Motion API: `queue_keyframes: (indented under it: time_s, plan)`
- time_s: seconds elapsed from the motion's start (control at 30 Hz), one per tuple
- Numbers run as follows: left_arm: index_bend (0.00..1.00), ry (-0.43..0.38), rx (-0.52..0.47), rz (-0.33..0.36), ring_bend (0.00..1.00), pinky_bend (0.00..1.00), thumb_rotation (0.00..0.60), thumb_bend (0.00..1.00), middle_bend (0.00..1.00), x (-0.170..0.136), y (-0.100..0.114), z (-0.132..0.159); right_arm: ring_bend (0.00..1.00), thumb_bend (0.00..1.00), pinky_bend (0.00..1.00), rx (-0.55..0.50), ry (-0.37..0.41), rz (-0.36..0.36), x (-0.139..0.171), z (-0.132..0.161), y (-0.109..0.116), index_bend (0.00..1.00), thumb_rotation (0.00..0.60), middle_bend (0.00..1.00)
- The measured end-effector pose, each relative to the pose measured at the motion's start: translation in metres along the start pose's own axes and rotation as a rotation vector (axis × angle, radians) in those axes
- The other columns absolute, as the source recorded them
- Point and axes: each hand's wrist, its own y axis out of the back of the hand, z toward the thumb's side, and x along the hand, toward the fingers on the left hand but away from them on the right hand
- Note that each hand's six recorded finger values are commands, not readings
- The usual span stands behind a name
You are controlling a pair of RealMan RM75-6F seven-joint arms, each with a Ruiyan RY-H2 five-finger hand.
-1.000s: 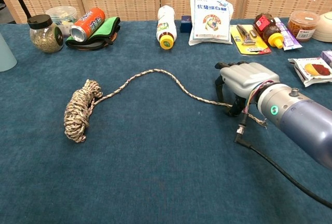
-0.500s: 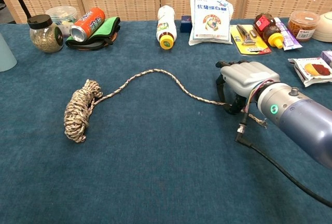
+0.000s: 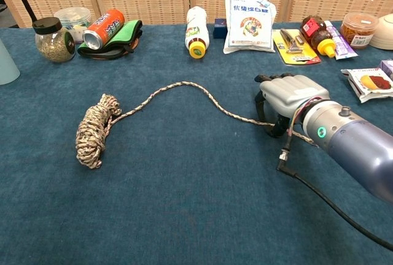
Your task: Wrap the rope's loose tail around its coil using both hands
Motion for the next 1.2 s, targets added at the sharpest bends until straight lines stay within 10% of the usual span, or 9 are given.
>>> queue_keyframes:
  time_s: [0.83,1.2]
  plan:
    - [0.00,-0.027,-0.011,-0.052,0.00,0.00,0.600,0.11,0.00,0.009,-0.013,0.009,0.00,0.48,0.00,-0.032,0.024,-0.109,0.012,-0.018,0.023,0.63,0.600,0.00]
    - [0.00,-0.099,-0.091,-0.144,0.00,0.00,0.600,0.11,0.00,0.049,-0.043,0.078,0.00,0.49,0.00,-0.024,0.038,-0.169,0.034,-0.039,0.041,0.64,0.600,0.00]
